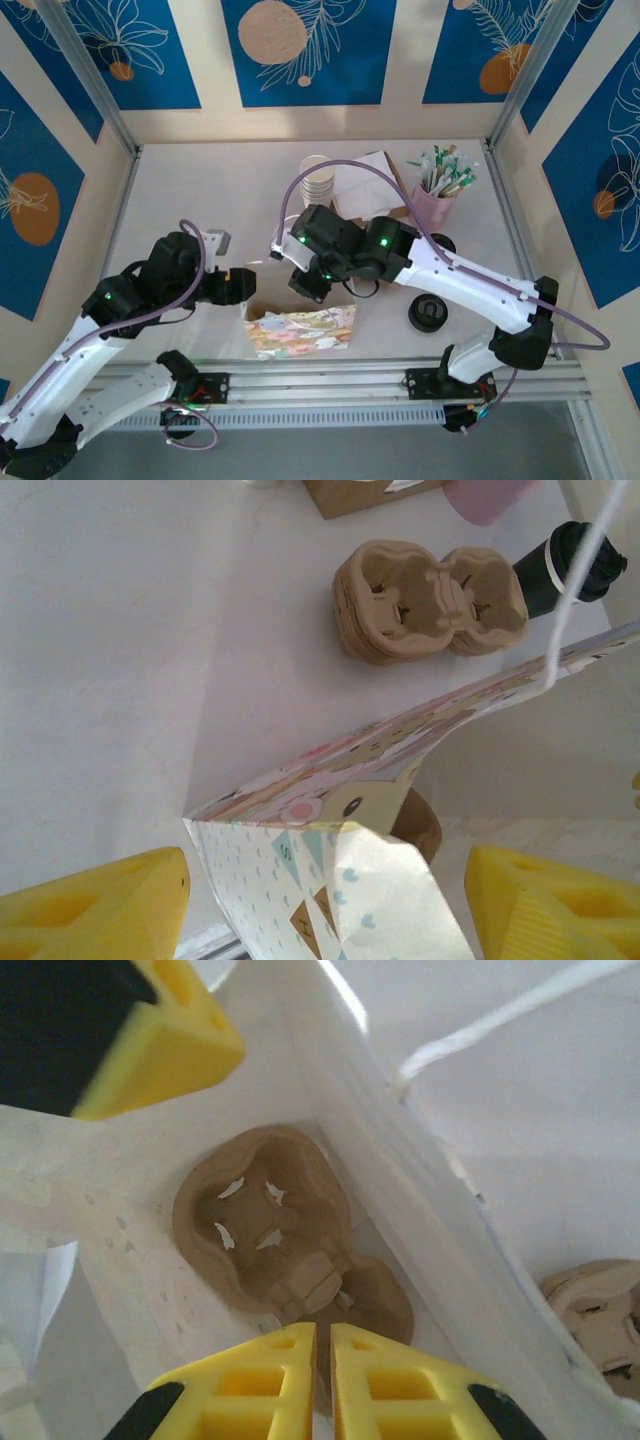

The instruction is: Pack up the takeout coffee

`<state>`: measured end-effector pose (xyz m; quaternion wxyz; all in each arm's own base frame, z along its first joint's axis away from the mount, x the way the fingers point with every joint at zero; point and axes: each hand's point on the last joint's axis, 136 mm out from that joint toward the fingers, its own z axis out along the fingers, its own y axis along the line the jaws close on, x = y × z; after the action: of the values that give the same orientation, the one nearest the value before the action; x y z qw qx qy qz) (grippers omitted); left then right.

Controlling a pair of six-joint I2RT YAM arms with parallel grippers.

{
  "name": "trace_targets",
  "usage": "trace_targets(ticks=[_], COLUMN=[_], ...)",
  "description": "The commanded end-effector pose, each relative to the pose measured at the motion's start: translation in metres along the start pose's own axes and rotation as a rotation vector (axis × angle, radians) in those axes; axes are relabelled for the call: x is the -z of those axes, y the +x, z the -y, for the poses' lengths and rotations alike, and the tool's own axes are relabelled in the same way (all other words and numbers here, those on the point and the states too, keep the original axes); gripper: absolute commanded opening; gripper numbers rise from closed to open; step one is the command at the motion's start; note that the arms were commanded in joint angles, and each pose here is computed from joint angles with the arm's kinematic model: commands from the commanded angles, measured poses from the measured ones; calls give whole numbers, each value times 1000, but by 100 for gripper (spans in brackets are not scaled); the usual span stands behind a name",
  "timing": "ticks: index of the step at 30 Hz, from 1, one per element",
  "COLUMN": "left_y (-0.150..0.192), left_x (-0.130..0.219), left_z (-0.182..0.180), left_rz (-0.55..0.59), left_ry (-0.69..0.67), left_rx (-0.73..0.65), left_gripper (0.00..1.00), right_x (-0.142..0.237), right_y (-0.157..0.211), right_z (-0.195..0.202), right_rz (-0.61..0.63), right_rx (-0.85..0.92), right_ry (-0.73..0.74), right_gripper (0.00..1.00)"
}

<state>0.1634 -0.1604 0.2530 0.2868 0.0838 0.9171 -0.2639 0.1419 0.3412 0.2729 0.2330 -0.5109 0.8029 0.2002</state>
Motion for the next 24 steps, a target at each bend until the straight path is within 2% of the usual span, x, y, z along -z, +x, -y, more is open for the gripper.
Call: trace_targets(ticks=[1,9,14,21,24], left_y=[-9,-20,-28,-42,-51], left_x=[-6,-14,-18,-33,-37], left_z=[11,14,14,31,39], left_rz=[20,51,94,139,165], left_ry=[39,40,34,114,142], left_rx=[-53,-124,-130,-149,-172], left_gripper=[73,74,72,60,58], right_x=[12,0,-6,-16,-19], right_y=[-8,20,21,29,35], right_z=[-8,-15,-18,-16,-17], right_rz=[45,-86,-92,-135,-149], right_rx=[76,131,178,218,224], right_ry=[-39,-96,-111,-115,-122], right_gripper=[15,13,13,11,11])
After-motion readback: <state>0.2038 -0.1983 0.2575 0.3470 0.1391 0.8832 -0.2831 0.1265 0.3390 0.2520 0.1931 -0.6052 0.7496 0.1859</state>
